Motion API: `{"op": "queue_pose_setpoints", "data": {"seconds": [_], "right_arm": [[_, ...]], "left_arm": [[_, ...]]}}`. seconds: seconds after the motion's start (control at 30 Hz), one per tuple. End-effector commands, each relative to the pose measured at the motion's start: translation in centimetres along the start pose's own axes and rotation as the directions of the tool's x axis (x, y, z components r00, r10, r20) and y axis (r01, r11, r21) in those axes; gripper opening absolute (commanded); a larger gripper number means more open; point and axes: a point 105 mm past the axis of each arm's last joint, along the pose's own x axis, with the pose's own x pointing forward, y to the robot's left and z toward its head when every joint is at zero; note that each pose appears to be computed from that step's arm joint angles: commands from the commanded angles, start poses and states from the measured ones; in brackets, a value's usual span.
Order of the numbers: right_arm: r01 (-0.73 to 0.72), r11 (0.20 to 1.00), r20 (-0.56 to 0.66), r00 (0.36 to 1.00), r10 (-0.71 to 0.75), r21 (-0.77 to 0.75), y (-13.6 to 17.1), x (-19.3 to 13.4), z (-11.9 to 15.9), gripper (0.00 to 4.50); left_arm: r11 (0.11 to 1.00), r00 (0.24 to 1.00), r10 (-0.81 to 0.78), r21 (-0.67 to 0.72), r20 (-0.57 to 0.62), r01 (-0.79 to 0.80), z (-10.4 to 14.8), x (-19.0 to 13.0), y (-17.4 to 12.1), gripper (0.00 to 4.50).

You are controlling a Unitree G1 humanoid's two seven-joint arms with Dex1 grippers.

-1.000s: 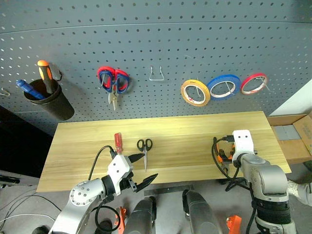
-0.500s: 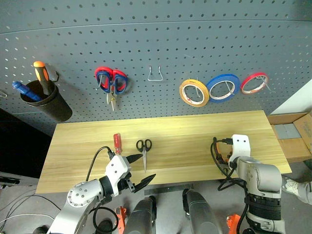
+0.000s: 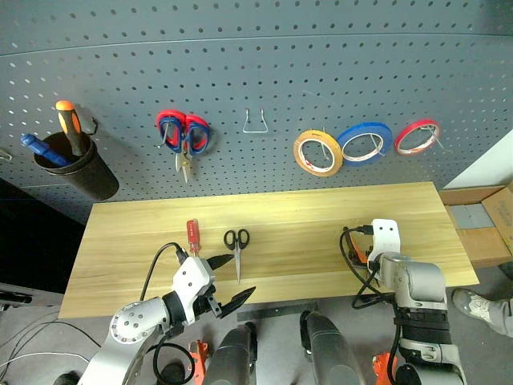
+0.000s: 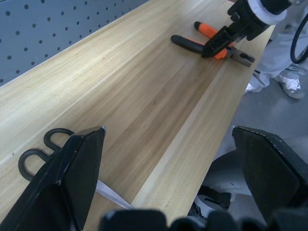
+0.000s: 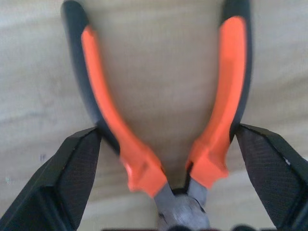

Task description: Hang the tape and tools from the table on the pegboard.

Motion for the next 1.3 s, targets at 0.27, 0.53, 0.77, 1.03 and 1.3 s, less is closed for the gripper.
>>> {"op": "queue_pose_setpoints", "data": {"seconds": [0.27, 0.53, 0.77, 1.03, 1.3], "right_arm": [[0.015, 0.998, -0.072, 0.997, -0.019, -0.054, -0.3, 1.0, -2.5, 2.33], [-0.36, 0.889, 0.06, 0.919, 0.391, -0.284, 5.6, -2.2, 0.6, 2.27], [-0.726, 0.343, 0.09, 0.364, 0.927, -0.596, 13.9, -14.4, 5.2, 2.27], [-0.577, 0.313, 0.319, 0.095, 0.943, -0.754, 16.3, -21.3, 14.3, 2.27], [-0.403, 0.559, 0.639, -0.089, 0.764, -0.724, 17.8, -26.3, 23.6, 2.27]], "left_arm": [[0.999, 0.999, 0.018, 0.036, 0.028, -0.019, 1.0, -0.1, 0.0, 4.5], [0.993, 0.987, 0.115, 0.024, 0.115, -0.118, 2.6, 0.8, 2.0, 4.5], [0.89, 0.825, 0.454, -0.137, 0.336, -0.435, 6.5, -1.2, 6.6, 4.5], [0.842, 0.734, 0.487, -0.032, 0.473, -0.538, 10.2, -1.6, 6.2, 4.5], [0.845, 0.71, 0.464, -0.025, 0.53, -0.534, 12.7, -1.1, 5.8, 4.5]]}}
